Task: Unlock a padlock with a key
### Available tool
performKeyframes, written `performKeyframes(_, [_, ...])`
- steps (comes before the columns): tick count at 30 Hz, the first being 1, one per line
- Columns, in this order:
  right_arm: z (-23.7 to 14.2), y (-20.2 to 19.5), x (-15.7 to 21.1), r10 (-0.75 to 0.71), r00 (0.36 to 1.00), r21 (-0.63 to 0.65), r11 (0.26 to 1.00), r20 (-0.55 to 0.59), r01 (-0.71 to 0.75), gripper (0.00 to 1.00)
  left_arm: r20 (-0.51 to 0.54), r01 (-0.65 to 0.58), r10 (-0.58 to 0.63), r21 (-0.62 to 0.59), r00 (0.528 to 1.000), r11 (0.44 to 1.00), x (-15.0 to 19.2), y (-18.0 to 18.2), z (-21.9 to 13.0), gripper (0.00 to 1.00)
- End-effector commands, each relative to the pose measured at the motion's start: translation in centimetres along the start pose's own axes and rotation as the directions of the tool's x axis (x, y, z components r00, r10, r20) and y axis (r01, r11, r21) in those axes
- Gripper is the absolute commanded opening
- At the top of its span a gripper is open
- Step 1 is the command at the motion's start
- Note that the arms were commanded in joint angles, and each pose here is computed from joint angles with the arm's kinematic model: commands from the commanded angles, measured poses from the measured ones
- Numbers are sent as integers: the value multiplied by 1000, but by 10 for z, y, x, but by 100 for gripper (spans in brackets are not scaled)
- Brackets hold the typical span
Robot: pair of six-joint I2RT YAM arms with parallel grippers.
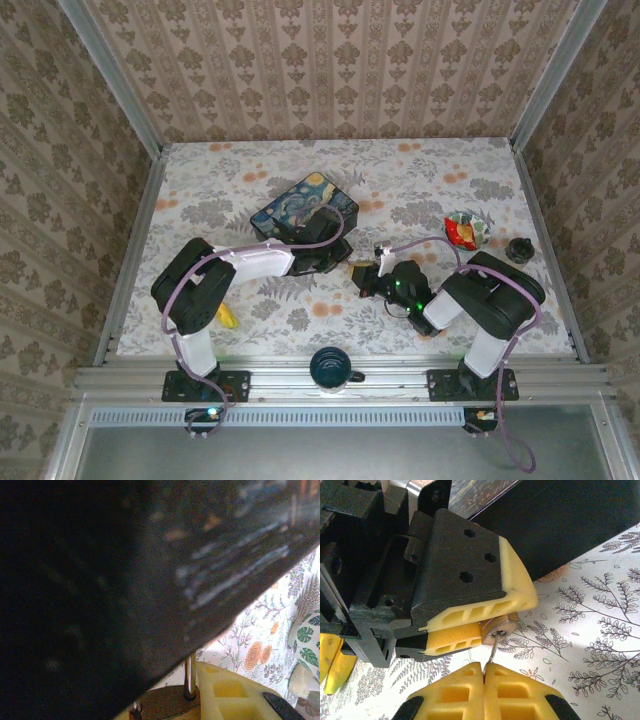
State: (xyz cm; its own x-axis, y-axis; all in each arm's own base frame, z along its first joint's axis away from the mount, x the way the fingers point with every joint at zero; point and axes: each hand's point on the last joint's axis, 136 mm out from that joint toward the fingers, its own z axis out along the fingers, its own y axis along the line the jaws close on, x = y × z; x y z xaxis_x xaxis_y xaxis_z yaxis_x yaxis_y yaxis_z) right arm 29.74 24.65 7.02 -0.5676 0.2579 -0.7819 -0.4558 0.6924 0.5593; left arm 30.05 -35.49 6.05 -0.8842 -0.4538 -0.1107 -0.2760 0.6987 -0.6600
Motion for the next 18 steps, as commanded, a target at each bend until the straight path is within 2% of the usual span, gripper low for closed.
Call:
performKeyframes(1, [7,13,-14,-19,999,-44,999,46,21,0,-13,29,-28,50,1000,998,1,-13,1,0])
performKeyframes(11, [15,1,-15,-3,998,5,1000,60,2,0,-9,19,-19,72,1000,997,0,-18,-5,0])
performKeyframes(18, [20,2,-25,-18,997,-6,1000,82,18,0,-26,10,-8,99,1000,995,3,-24,-7,0])
